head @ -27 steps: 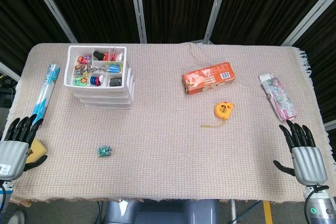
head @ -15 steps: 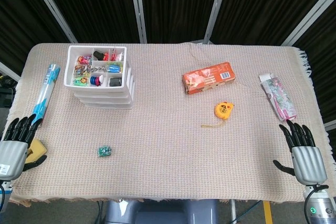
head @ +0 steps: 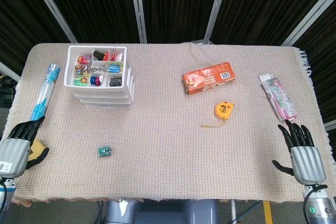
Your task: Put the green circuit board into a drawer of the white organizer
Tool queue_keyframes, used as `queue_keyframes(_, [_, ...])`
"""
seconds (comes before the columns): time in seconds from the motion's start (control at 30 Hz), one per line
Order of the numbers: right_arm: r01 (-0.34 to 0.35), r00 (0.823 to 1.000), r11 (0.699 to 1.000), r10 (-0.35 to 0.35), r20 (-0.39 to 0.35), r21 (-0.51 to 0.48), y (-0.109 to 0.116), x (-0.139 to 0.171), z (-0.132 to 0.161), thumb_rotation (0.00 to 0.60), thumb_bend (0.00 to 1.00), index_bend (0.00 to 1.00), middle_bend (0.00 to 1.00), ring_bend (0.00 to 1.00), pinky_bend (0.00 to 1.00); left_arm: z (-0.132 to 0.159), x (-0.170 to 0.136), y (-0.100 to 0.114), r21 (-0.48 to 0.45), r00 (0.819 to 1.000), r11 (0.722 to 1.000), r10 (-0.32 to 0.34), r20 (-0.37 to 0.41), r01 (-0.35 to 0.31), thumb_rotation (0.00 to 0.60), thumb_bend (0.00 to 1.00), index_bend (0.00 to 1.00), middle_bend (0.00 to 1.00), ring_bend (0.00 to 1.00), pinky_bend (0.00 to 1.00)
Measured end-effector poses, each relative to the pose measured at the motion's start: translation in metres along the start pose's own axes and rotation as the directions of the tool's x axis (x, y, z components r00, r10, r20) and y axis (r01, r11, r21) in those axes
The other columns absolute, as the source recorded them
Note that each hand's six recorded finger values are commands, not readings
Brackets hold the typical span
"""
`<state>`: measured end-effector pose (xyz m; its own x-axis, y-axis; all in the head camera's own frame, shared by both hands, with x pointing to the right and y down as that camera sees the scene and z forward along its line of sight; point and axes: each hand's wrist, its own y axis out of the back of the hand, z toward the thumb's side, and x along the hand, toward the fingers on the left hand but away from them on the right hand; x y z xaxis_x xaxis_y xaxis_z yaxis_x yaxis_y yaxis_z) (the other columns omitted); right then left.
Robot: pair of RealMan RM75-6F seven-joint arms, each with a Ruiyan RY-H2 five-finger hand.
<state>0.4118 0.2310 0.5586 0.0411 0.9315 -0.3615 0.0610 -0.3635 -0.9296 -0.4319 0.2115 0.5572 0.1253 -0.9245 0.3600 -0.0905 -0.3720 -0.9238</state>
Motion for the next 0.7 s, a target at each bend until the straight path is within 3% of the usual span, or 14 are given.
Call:
queue_keyframes(0.23, [0.003,1.000,1.000,-0.003,-0.013,0.011,0.000,0.000,0.002,0.600,0.00,0.10,0.00,0.00,0.00,0.013,0.026,-0.012,-0.146,0.997,0.987,-0.067,-0.028,0.062,0.600,0.52,0.00,0.85,0.76,0.63])
queue_keyframes(0.37, [0.002,1.000,1.000,-0.002,-0.011,0.009,-0.001,0.000,0.002,0.600,0.00,0.10,0.00,0.00,0.00,0.021,0.048,-0.025,-0.263,0.987,0.955,-0.153,-0.053,0.133,0.600,0.54,0.00,0.89,0.79,0.66])
queue_keyframes(0.47, [0.002,1.000,1.000,-0.002,-0.012,0.006,0.000,0.000,0.001,0.600,0.00,0.10,0.00,0.00,0.00,0.028,0.064,-0.037,-0.380,0.970,0.905,-0.233,-0.072,0.190,0.600,0.54,0.00,0.90,0.80,0.67])
queue_keyframes(0.7, [0.000,1.000,1.000,0.000,-0.010,-0.002,0.000,0.000,0.001,0.600,0.00,0.10,0.00,0.00,0.00,0.058,0.101,-0.059,-0.628,0.918,0.726,-0.394,-0.045,0.280,0.600,0.55,0.00,0.92,0.82,0.68])
